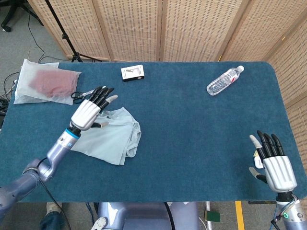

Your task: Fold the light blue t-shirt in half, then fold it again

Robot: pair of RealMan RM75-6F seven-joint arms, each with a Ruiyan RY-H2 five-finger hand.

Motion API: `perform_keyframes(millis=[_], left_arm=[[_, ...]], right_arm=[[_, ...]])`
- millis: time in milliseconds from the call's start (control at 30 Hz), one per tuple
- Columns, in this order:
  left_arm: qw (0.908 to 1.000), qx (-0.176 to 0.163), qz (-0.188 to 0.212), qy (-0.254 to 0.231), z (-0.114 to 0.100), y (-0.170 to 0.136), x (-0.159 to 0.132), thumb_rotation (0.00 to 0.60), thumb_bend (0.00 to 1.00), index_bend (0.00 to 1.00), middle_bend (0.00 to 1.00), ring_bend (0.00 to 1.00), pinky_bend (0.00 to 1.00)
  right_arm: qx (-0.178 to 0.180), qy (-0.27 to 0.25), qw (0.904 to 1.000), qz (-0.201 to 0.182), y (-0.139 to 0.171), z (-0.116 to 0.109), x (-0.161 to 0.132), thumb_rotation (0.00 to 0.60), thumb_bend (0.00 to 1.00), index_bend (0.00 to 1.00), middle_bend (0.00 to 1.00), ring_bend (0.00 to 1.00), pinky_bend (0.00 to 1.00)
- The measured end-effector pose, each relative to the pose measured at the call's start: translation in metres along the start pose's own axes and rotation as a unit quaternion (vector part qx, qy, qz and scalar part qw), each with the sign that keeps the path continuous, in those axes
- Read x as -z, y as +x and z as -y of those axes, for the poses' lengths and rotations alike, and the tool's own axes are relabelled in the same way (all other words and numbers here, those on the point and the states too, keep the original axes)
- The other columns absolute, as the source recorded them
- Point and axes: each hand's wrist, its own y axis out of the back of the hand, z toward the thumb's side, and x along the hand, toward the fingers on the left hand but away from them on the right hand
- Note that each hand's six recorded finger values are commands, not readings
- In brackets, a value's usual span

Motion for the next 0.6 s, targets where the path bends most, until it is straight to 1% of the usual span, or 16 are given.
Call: perform_keyframes(millis=[67,267,367,400,500,600], left_arm=[[0.9999,-0.004,-0.015,-0.002,-0.009,-0.015,0.009,0.600,0.00,0.00,0.00,0.00,0.00],[0.9960,-0.007,-0.087,-0.017,-0.038,-0.077,0.031,0.600,0.00,0.00,0.00,0.00,0.00],[0.9904,-0.008,-0.136,-0.023,-0.052,-0.115,0.040,0.600,0.00,0.00,0.00,0.00,0.00],[0.9872,-0.009,-0.157,-0.022,-0.057,-0.132,0.043,0.600,0.00,0.00,0.00,0.00,0.00],[0.9790,-0.017,-0.203,-0.015,-0.069,-0.170,0.049,0.600,0.00,0.00,0.00,0.00,0.00],[0.9712,-0.026,-0.237,-0.005,-0.079,-0.200,0.050,0.600,0.00,0.00,0.00,0.00,0.00]], right_arm=[[0.004,-0.002,1.0000,-0.001,0.001,-0.002,0.000,0.600,0.00,0.00,0.00,0.00,0.00],[0.012,-0.007,0.9999,-0.001,0.002,-0.009,0.000,0.600,0.00,0.00,0.00,0.00,0.00],[0.017,-0.011,0.9998,0.001,0.002,-0.012,0.001,0.600,0.00,0.00,0.00,0.00,0.00],[0.018,-0.012,0.9998,0.003,0.002,-0.014,0.002,0.600,0.00,0.00,0.00,0.00,0.00],[0.020,-0.014,0.9997,0.007,0.002,-0.016,0.005,0.600,0.00,0.00,0.00,0.00,0.00],[0.023,-0.014,0.9995,0.013,0.001,-0.019,0.008,0.600,0.00,0.00,0.00,0.00,0.00]])
